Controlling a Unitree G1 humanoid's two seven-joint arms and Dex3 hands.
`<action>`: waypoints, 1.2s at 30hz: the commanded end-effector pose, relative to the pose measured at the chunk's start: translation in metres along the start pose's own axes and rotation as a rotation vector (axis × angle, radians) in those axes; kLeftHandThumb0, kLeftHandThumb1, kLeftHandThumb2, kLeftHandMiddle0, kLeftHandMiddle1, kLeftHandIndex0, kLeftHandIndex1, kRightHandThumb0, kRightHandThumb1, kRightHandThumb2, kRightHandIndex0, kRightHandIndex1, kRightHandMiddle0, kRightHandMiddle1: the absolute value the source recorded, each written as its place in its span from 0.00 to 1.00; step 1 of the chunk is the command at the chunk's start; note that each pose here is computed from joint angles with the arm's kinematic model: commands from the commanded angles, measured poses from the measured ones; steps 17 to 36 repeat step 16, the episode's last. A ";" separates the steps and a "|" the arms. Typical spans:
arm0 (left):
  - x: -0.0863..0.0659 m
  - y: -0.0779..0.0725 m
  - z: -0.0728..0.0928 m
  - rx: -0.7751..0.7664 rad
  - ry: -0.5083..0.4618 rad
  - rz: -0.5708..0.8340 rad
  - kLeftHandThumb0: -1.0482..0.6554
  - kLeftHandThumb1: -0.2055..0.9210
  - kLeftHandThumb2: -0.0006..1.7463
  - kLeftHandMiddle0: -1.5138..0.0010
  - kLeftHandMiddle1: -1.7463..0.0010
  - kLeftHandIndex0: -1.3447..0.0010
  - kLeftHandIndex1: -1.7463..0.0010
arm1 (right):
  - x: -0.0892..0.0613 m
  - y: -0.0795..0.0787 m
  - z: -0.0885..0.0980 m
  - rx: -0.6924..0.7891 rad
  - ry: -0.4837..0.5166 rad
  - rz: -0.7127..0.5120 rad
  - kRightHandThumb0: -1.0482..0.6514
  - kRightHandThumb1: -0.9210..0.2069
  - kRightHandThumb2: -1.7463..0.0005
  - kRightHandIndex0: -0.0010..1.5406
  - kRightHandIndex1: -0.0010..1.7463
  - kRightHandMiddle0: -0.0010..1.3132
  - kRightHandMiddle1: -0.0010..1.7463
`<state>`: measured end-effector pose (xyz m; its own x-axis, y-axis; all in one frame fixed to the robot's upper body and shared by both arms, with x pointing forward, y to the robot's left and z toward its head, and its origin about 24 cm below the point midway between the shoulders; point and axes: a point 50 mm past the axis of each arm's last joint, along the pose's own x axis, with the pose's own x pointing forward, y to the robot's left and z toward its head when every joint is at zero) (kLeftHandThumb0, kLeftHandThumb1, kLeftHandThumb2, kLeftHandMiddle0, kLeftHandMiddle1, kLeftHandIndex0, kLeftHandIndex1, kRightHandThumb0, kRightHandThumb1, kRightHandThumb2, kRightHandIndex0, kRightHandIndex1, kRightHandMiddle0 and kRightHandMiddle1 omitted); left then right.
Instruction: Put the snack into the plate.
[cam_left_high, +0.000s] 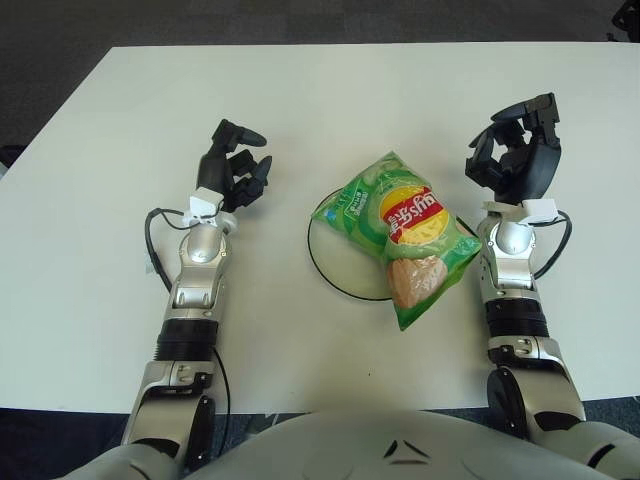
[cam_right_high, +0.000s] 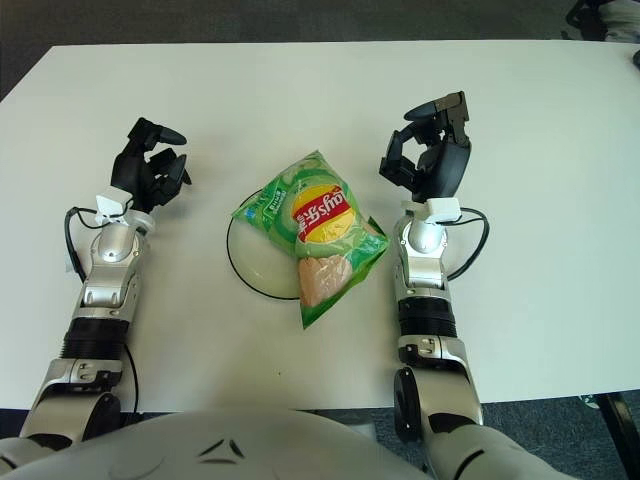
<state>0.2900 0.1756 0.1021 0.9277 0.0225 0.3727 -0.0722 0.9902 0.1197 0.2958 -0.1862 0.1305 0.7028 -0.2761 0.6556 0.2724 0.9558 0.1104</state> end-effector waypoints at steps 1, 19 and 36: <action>-0.030 -0.005 -0.032 -0.029 0.158 0.014 0.41 1.00 0.20 0.39 0.00 0.72 0.10 | -0.071 -0.007 -0.042 -0.004 0.302 -0.051 0.40 0.21 0.52 0.57 1.00 0.26 1.00; -0.031 -0.005 -0.031 -0.029 0.158 0.015 0.41 1.00 0.20 0.39 0.00 0.72 0.10 | -0.067 -0.009 -0.043 0.001 0.440 0.039 0.39 0.22 0.51 0.57 1.00 0.27 1.00; -0.031 -0.005 -0.031 -0.029 0.158 0.015 0.41 1.00 0.20 0.39 0.00 0.72 0.10 | -0.067 -0.009 -0.043 0.001 0.440 0.039 0.39 0.22 0.51 0.57 1.00 0.27 1.00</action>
